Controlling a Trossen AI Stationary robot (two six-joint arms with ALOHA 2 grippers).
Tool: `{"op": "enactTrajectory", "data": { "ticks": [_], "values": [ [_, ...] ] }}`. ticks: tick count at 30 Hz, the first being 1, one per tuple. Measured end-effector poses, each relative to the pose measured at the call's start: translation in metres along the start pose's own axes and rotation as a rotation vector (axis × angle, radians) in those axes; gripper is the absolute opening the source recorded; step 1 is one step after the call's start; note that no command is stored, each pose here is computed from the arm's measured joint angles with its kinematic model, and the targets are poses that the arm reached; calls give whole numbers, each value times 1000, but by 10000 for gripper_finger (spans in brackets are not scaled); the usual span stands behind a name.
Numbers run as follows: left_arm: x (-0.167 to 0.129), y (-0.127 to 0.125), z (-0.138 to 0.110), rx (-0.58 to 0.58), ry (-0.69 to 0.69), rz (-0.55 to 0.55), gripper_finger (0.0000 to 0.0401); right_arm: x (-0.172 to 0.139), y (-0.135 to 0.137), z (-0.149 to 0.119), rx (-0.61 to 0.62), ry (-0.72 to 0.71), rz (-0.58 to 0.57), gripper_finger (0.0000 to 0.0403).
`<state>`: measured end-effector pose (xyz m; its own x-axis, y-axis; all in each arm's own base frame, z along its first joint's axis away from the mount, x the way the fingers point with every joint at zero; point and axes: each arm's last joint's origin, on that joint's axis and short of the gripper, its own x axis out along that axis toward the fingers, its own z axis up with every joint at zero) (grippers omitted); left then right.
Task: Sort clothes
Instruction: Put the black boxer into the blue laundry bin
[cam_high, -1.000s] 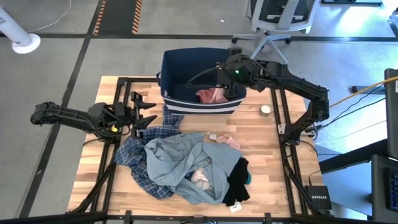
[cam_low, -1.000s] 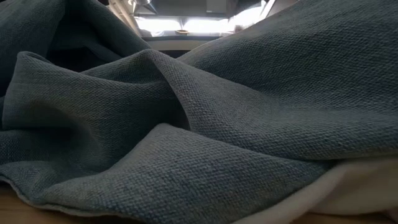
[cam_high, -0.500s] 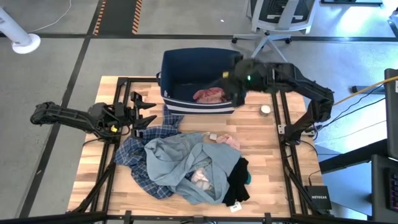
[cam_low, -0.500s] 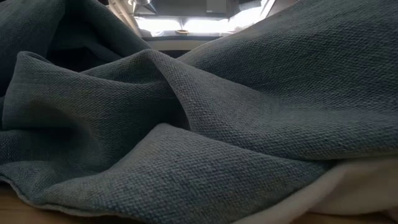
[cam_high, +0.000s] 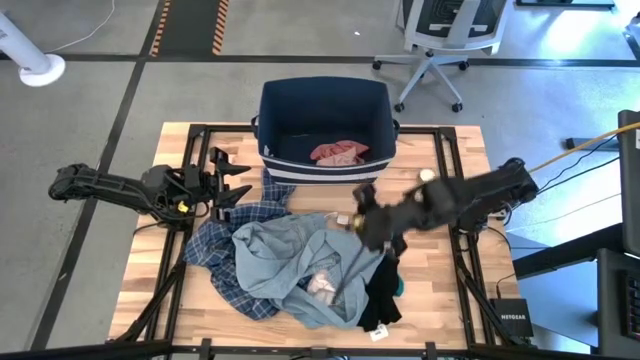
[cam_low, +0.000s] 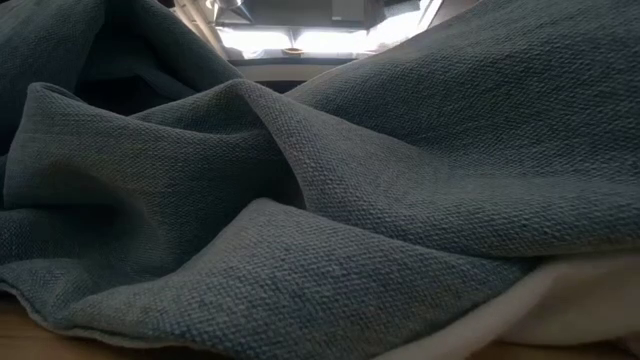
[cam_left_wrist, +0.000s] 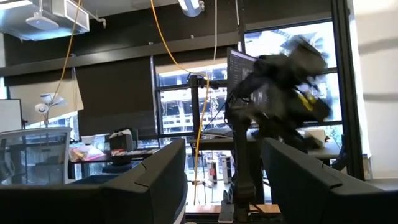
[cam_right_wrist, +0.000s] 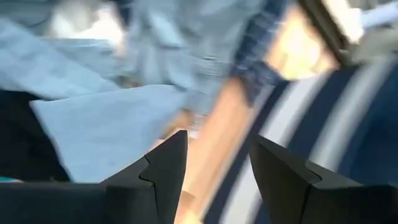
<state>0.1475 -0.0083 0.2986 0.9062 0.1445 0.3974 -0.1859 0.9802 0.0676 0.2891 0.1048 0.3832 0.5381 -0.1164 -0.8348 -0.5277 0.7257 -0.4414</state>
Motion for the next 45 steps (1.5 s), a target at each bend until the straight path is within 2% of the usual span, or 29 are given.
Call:
{"op": "enactTrajectory", "data": {
  "ticks": [3, 8, 11, 16, 23, 26, 38, 45],
  "values": [
    [0, 0, 0, 0, 0, 0, 208, 22, 29, 2, -17, 27, 40, 191],
    [0, 0, 0, 1, 0, 0, 208, 50, 76, -11, 50, 136, 174, 191],
    [0, 0, 0, 0, 0, 0, 208, 60, 103, -19, 59, 199, 227, 191],
    [0, 0, 0, 0, -1, 1, 208, 67, 146, -31, 2, 252, 302, 191],
    [0, 0, 0, 13, 0, 0, 208, 81, 192, -35, -75, 110, 311, 191],
    [0, 0, 0, 12, 0, 0, 208, 91, 202, -40, -82, 64, 284, 191],
    [0, 0, 0, 12, 0, 0, 208, 115, 213, -51, -93, -42, 249, 191],
    [0, 0, 0, 12, 1, 0, 208, 122, 216, -59, -96, -34, 216, 191]
  ]
}}
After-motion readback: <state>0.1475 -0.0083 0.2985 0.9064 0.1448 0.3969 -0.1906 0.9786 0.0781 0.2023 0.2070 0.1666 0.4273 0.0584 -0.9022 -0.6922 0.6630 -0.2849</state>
